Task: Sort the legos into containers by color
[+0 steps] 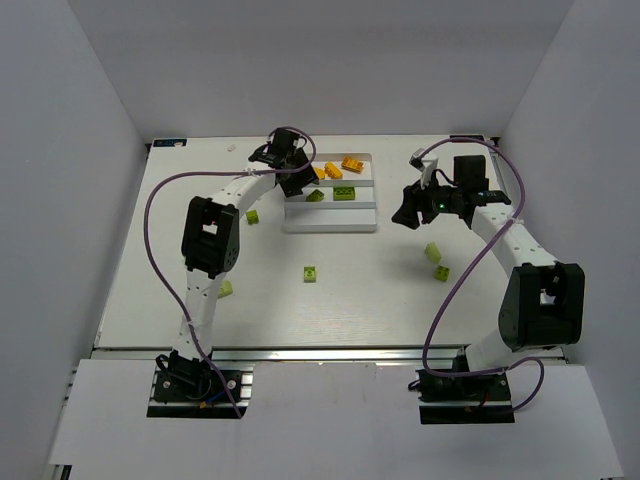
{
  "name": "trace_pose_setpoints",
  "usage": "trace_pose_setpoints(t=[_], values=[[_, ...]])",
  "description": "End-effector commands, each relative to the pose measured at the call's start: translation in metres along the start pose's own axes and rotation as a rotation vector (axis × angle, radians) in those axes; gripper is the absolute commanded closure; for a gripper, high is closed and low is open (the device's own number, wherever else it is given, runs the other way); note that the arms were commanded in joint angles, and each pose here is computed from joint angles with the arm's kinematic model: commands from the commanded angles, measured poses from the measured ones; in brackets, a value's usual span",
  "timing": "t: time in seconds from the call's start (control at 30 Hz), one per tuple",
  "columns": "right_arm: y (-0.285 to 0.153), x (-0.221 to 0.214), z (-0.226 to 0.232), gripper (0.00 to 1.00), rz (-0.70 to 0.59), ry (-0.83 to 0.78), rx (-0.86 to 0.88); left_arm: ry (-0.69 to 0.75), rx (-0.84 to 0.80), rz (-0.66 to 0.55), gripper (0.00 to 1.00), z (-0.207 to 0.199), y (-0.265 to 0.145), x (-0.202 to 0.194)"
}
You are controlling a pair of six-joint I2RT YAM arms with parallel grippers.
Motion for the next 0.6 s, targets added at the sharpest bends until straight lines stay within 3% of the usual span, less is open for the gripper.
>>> trace_pose_setpoints(t=[0.0, 0.17, 0.3, 0.37, 0.43, 0.47, 0.5, 0.57], values=[[-0.005, 0.006, -0.003, 0.37, -0.007, -0.033, -0.01, 0.032, -0.12, -0.07, 0.34, -0.037, -0.054, 0.022], [-0.006, 0.006, -0.002, 0.37, -0.002, -0.045, -0.006, 0.056, -0.165, -0.156, 0.41, -0.054, -0.107, 0.043], [-0.004, 0.005, -0.002, 0.38, 0.008, -0.04, -0.002, 0.048, -0.004, -0.175, 0.81, -0.017, -0.146, 0.033], [-0.003, 0.003, -0.002, 0.38, 0.016, -0.033, -0.003, 0.048, 0.085, -0.183, 0.84, 0.002, -0.153, 0.024], [-0.002, 0.001, -0.002, 0.38, 0.025, -0.027, 0.001, 0.038, 0.177, -0.145, 0.69, 0.031, -0.158, 0.008], [-0.001, 0.001, -0.001, 0.38, 0.026, -0.024, 0.005, 0.036, 0.229, -0.141, 0.57, 0.041, -0.159, 0.002], [-0.001, 0.0, -0.002, 0.38, 0.029, -0.019, 0.003, 0.039, 0.26, -0.137, 0.39, 0.048, -0.16, -0.002], [0.0, -0.001, -0.002, 0.37, 0.036, -0.015, 0.005, 0.051, 0.346, -0.142, 0.28, 0.066, -0.161, -0.01]])
Point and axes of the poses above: each gripper's point midway between its finger pads, its own y axis out along the fingers, its own z axis along the line the jaws close on, x = y × z, the point moved 10 cm from there along -y, back along the fingers, and after that the axes turned 8 degrees about -y, right-handed, at the moved point
